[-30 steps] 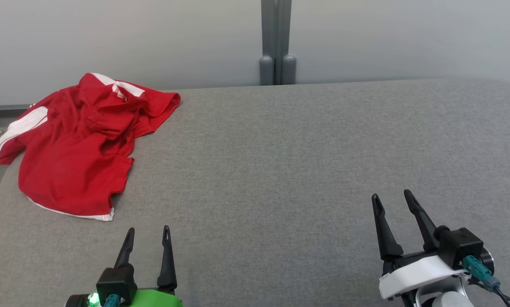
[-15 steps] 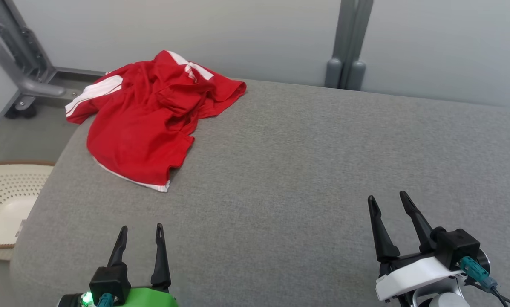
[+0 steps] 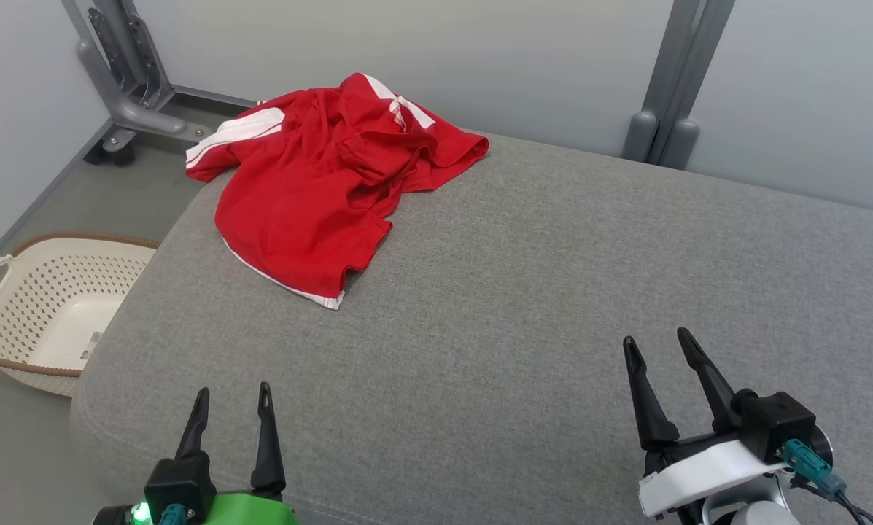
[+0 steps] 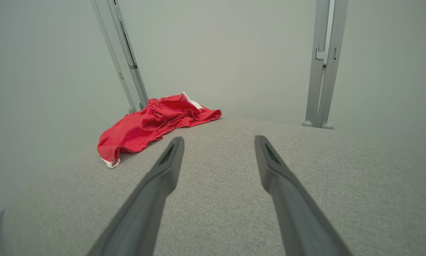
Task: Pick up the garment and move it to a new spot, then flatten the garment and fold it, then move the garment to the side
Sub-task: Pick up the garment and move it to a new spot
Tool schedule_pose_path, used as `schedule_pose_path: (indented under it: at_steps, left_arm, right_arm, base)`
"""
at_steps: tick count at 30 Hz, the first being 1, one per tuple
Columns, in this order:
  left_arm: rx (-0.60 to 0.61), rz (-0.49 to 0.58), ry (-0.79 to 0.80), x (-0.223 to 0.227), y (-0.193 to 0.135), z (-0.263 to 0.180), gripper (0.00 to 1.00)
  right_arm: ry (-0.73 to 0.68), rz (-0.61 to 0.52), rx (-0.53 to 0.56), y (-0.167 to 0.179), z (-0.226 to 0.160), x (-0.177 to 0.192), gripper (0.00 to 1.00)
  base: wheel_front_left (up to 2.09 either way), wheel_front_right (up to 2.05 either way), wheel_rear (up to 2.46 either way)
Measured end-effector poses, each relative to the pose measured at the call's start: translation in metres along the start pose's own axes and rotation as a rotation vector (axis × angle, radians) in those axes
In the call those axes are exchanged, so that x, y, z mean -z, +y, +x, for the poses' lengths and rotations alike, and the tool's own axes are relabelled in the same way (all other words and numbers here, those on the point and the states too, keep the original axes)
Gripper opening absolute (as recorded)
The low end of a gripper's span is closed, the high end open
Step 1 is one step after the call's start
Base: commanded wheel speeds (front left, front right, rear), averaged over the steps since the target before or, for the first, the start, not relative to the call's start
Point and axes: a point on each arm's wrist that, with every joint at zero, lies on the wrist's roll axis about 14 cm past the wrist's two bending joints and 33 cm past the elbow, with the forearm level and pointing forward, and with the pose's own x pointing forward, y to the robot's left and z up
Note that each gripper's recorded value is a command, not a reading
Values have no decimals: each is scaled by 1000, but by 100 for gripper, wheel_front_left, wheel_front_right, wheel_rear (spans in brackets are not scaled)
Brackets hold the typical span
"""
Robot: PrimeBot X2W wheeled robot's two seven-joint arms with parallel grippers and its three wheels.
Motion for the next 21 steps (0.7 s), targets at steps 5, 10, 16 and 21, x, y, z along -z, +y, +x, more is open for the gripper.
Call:
schedule_pose_path:
  at_steps: [5,10,16,21]
  left_arm:
    - [-2,3,10,2,0,2,100]
    - [9,10,-19,-9,2,18,100]
    - [55,121,-190,-79,9,77,100]
    - [126,282,-257,-130,3,132,100]
  right_arm:
    - [5,3,4,-2,-1,3,100]
    - [14,-4,22,-9,-2,7,100]
    - [12,-21,44,-22,4,9,100]
    - [14,-31,55,-31,12,14,100]
  base:
    - [0,0,0]
    - [0,0,0]
    - [0,0,0]
    - [0,0,0]
